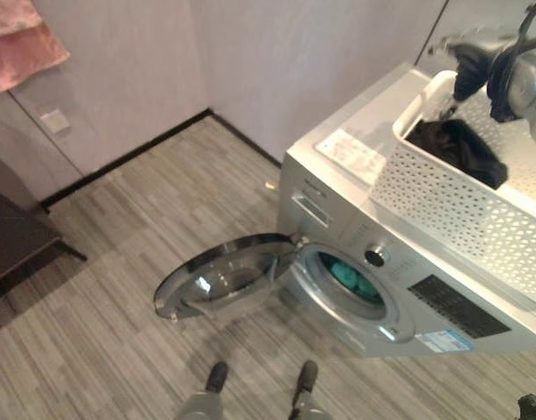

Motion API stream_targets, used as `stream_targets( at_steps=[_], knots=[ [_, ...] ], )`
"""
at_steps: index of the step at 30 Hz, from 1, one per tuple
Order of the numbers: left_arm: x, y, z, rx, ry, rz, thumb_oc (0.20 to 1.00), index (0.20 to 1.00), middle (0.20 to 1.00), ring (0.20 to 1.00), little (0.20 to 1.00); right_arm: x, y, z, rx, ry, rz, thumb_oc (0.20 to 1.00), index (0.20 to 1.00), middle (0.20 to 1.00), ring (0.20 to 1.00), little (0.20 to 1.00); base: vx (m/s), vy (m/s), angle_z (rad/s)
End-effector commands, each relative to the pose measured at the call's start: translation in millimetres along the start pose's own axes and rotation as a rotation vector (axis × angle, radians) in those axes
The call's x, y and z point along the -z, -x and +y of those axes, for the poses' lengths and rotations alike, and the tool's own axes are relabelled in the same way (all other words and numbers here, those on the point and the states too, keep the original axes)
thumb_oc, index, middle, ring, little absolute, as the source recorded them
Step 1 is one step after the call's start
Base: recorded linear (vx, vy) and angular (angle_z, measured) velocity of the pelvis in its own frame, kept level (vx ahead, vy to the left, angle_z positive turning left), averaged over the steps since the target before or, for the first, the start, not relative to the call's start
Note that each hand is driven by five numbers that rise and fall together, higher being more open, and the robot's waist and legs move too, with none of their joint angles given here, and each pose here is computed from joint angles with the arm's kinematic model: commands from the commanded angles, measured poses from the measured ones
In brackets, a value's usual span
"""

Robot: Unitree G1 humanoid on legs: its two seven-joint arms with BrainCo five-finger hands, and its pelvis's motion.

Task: Grab the laundry basket,head to the washer,open it,put in the laundry and shut it.

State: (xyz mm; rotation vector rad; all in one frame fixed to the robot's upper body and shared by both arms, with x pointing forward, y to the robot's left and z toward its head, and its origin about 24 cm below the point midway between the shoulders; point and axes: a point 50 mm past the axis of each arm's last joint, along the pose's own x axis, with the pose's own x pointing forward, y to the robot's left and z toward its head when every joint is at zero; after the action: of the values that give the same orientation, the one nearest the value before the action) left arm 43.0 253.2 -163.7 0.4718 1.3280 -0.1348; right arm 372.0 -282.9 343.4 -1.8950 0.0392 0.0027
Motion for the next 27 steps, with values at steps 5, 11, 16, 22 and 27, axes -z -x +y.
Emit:
stream_targets(
  at_steps=[5,11,16,22,27],
  knots=[
    [-4,0,25,-0.035,-0.016,0.010,1.000,1.000,1.000,1.000,1.000,27,12,-27,0.041,0.009,0.148,1.000,1.000,1.000,1.000,1.000,0.02,0.007,-0.08],
    [-20,-3,22,-0.051,-0.017,-0.028,1.000,1.000,1.000,1.000,1.000,24,12,-45,0.148,0.112,0.178,1.000,1.000,1.000,1.000,1.000,0.00,0.020,-0.10],
    [-26,-3,27,-0.072,-0.005,-0.042,1.000,1.000,1.000,1.000,1.000,26,10,-41,0.124,0.157,0.208,1.000,1.000,1.000,1.000,1.000,-0.02,0.003,-0.05],
    [-22,-3,27,-0.073,0.037,-0.013,1.000,1.000,1.000,1.000,1.000,9,-2,-22,0.043,0.073,0.148,1.000,1.000,1.000,1.000,1.000,-0.04,0.001,-0.11],
    [-25,-4,21,-0.074,0.042,-0.040,1.000,1.000,1.000,1.000,1.000,13,-2,10,0.098,-0.037,0.094,1.000,1.000,1.000,1.000,1.000,-0.04,-0.015,0.01]
  ],
)
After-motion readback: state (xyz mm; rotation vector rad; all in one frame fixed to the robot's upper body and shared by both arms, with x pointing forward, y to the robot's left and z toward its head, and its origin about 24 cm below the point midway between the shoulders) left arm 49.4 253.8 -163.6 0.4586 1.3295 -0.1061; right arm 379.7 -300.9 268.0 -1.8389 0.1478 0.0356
